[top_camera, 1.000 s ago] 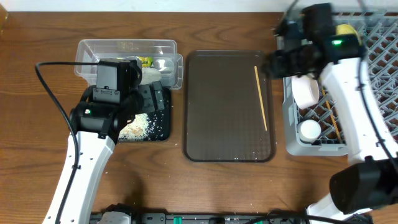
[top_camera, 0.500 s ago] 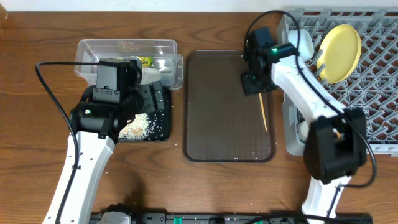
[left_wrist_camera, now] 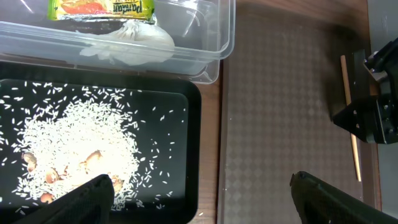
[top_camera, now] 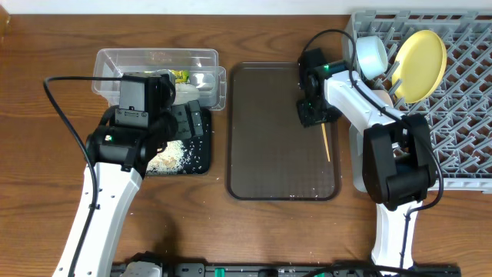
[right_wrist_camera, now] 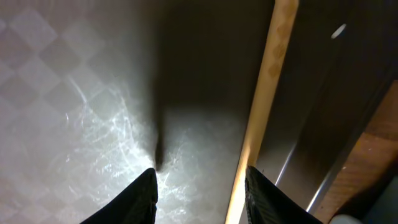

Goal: Sort waste into correct bins and load items into the dishwasher rack
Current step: 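Reach right gripper back to tray and grasp second chopstick, then carry second chopstick with right gripper and place it in rack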

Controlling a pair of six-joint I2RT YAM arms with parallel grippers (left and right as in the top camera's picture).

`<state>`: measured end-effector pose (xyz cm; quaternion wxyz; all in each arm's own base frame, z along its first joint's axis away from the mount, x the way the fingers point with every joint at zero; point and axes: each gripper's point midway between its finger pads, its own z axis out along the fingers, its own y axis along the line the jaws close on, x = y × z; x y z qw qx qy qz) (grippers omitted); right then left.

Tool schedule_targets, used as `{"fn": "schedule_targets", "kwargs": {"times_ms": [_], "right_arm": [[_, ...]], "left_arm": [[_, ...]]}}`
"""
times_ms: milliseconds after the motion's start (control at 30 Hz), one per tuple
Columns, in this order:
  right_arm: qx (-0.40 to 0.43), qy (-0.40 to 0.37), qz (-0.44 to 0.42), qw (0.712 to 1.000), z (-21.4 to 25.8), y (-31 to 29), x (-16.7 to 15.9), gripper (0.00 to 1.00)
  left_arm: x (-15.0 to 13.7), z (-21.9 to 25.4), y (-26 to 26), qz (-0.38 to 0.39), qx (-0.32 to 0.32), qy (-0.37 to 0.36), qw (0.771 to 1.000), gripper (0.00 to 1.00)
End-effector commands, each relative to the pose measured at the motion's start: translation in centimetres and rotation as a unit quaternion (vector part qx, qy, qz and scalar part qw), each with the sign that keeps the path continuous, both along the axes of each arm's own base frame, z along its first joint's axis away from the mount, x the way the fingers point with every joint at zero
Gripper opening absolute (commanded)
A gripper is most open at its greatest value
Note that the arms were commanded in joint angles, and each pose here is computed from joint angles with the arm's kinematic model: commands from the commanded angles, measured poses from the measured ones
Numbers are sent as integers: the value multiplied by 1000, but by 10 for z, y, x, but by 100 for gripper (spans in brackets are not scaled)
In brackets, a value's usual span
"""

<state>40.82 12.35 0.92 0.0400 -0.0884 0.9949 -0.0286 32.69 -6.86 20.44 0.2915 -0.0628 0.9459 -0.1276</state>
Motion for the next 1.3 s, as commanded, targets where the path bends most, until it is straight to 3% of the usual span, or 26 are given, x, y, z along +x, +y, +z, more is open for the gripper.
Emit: {"fn": "schedule_targets", "kwargs": {"times_ms": [0, 300, 400, 500, 533, 733, 867, 1033, 1267], "right_arm": [[-17, -4, -16, 1000, -4, -12, 4, 43], [-15, 11, 7, 1000, -21, -12, 3, 35], [-1, 26, 8, 1000, -28, -7, -2, 25], [7, 42, 8, 999, -35, -5, -7, 4], [7, 45, 6, 999, -36, -4, -8, 1], [15, 46, 4, 999, -24, -3, -10, 1], [24, 13, 8, 1000, 22, -2, 4, 1], [31, -62, 18, 997, 119, -16, 17, 1], [-72, -161, -21, 984, 227, -100, -1, 1]], "left_arm": [[2, 1, 3, 1, 6, -2, 1000, 93], [2, 1, 3, 1, 6, -2, 1000, 93], [2, 1, 3, 1, 6, -2, 1000, 93], [2, 1, 3, 1, 6, -2, 1000, 93], [2, 1, 3, 1, 6, -2, 1000, 93], [2, 1, 3, 1, 6, -2, 1000, 93], [2, 1, 3, 1, 6, -2, 1000, 93], [2, 1, 3, 1, 6, -2, 1000, 93], [2, 1, 3, 1, 6, -2, 1000, 93]]}}
